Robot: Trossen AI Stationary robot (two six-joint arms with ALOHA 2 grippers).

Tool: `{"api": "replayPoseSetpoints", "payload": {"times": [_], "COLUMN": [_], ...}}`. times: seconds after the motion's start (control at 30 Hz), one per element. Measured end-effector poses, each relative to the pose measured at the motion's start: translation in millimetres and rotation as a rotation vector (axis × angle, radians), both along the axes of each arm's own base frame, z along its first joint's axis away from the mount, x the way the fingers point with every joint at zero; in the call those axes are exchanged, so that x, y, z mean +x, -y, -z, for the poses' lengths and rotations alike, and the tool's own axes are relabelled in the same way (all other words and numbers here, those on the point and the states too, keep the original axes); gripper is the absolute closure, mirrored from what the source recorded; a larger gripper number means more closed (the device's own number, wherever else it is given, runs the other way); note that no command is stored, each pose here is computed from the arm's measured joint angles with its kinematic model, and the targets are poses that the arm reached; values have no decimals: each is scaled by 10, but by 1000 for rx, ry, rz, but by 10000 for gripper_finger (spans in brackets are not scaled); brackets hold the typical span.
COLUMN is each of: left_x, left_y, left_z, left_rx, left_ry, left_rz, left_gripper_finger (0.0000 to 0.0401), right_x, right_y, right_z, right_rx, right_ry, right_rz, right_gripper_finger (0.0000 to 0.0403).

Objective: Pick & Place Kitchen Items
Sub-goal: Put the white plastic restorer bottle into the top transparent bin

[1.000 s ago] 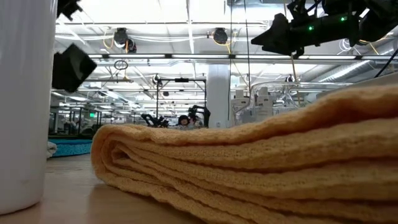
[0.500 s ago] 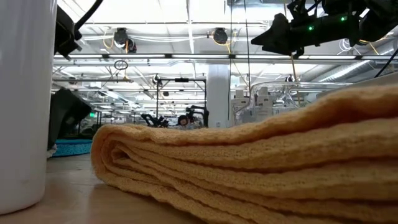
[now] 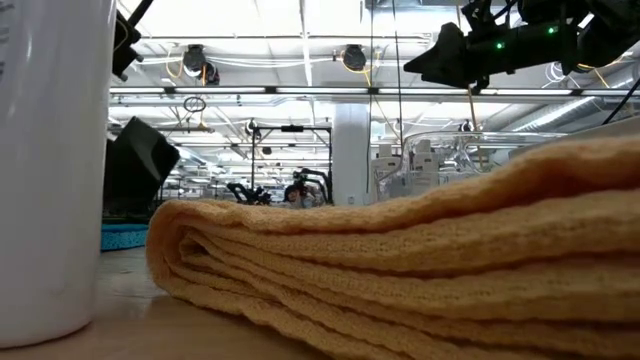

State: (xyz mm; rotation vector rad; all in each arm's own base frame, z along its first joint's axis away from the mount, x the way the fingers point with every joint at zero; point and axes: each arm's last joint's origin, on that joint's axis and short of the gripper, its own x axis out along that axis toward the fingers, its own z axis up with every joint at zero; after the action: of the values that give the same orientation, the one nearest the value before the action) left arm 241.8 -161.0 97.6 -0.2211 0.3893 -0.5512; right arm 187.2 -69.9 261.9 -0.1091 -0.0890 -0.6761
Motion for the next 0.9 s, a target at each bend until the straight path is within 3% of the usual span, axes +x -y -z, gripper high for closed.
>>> {"api": "replayPoseSetpoints", "payload": {"times": [0.4, 0.7, 0.9], "left_x": [14, 34, 49], "left_y": [-6, -42, -67], "left_z": [0, 13, 14], "left_rx": [7, 22, 66], "left_ry": [26, 17, 46], "left_rz": [3, -26, -24], "left_gripper_finger": [61, 183, 209], "right_x": [0, 0, 0], "right_y": [0, 1, 1], "right_z": [0, 0, 0], "right_rx": [0, -3, -2], "right_ry": [0, -2, -2], "right_rz": [0, 1, 1], "right_gripper_finger": [110, 110, 110]}}
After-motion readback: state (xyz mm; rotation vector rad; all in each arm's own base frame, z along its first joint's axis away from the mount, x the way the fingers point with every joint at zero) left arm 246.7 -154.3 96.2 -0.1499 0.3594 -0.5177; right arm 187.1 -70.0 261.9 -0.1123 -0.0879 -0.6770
